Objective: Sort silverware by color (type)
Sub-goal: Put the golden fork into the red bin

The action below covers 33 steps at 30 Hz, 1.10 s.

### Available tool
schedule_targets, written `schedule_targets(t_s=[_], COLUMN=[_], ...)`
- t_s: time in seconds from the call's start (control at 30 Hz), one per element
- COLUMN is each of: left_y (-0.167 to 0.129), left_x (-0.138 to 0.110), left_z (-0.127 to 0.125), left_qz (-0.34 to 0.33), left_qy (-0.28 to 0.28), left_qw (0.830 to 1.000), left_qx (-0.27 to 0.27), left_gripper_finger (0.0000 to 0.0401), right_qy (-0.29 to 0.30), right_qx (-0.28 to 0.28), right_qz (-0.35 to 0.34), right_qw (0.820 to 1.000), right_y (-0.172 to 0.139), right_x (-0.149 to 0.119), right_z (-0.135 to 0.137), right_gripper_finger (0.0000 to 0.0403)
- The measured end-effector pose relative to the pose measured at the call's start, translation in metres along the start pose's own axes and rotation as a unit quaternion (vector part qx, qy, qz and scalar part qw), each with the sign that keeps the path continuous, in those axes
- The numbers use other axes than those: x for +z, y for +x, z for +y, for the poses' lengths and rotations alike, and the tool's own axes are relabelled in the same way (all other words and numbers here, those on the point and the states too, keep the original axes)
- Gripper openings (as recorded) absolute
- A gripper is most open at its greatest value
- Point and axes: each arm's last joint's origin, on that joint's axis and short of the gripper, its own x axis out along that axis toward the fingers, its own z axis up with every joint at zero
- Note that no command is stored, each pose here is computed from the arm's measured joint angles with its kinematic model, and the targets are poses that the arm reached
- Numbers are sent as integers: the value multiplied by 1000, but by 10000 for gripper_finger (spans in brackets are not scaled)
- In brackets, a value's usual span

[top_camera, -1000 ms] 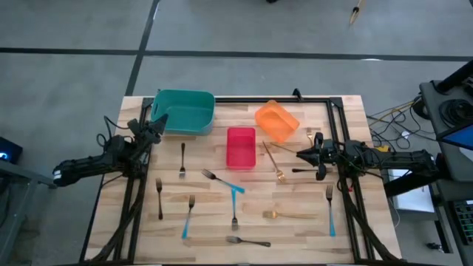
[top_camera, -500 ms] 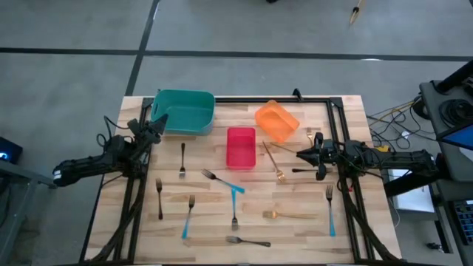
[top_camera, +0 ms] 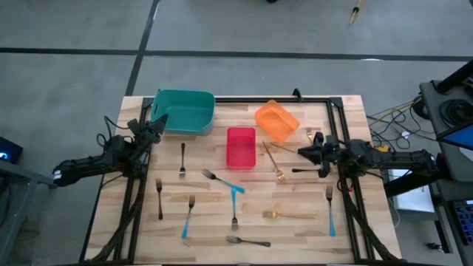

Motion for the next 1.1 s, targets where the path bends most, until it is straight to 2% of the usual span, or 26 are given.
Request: schedule_targets(t_s=[0.07, 0.13, 0.2, 0.27, 0.5, 0.73, 0.9, 1.1], left_y=[0, 0, -1, -1, 0, 3, 4, 6], left_x=[-1, -5, -11, -16, -32, -34, -33, -35], left_z=[-1, -5, -8, -10, -12, -24, -31, -33], left_qz=[20, 71, 130, 175, 236, 218, 195, 194], left_qy=[-35, -11, 18, 17, 31, 27, 18, 36], left_qw=[999, 994, 980, 966, 952, 946, 943, 942], left_qx=[-23, -82, -152, -189, -193, -239, -270, -271], left_gripper_finger=[0, 0, 0, 0, 0, 0, 0, 0], right_qy=[2, 0, -4, -2, 34, 37, 30, 29], right_qx=[9, 17, 20, 8, -35, -60, -97, -148], right_qz=[-19, -40, -60, -81, -48, 4, 84, 191], right_qw=[1000, 999, 998, 997, 998, 997, 991, 970], right_y=[0, 1, 2, 3, 18, 43, 59, 75], right_x=[4, 8, 12, 15, 22, 44, 64, 78], right_z=[2, 3, 5, 5, 6, 16, 25, 31], right_gripper_finger=[28, 28, 28, 28, 28, 28, 28, 28])
